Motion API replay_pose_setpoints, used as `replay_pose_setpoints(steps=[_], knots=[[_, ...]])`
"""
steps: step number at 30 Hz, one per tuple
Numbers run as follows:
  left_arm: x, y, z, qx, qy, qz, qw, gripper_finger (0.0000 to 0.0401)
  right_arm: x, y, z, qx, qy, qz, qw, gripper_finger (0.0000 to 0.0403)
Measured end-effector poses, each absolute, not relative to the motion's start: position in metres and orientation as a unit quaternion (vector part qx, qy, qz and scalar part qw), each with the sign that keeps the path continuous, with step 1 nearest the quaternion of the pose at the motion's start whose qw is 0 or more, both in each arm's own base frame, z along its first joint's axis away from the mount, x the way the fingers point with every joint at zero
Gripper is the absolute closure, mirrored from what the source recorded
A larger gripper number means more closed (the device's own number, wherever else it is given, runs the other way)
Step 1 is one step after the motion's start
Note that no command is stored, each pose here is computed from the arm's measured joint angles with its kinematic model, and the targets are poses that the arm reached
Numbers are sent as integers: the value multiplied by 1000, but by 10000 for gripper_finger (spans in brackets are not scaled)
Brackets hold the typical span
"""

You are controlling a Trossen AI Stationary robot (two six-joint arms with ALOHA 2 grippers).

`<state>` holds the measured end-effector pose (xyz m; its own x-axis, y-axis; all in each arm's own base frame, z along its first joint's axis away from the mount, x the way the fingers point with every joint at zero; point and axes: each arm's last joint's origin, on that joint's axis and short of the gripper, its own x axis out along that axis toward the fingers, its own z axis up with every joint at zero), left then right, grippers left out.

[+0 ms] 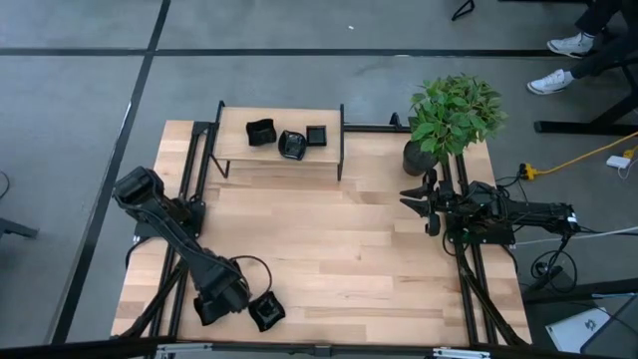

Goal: Pick & Place Mini shaped plates
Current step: Stack the distorted square plate on top of the distorted square plates on the shelf

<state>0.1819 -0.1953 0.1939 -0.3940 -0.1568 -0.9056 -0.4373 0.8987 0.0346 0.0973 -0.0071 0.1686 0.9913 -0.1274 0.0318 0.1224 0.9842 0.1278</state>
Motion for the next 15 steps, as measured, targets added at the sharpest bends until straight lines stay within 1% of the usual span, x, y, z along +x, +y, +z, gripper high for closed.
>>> replay_pose_setpoints(steps=[8, 15], knots=[[178, -192, 178, -212, 820, 124, 517, 313, 97, -7, 169, 63, -20, -63, 996, 300], [177, -192, 161, -234, 809, 109, 529, 313, 97, -7, 169, 63, -20, -63, 996, 300]])
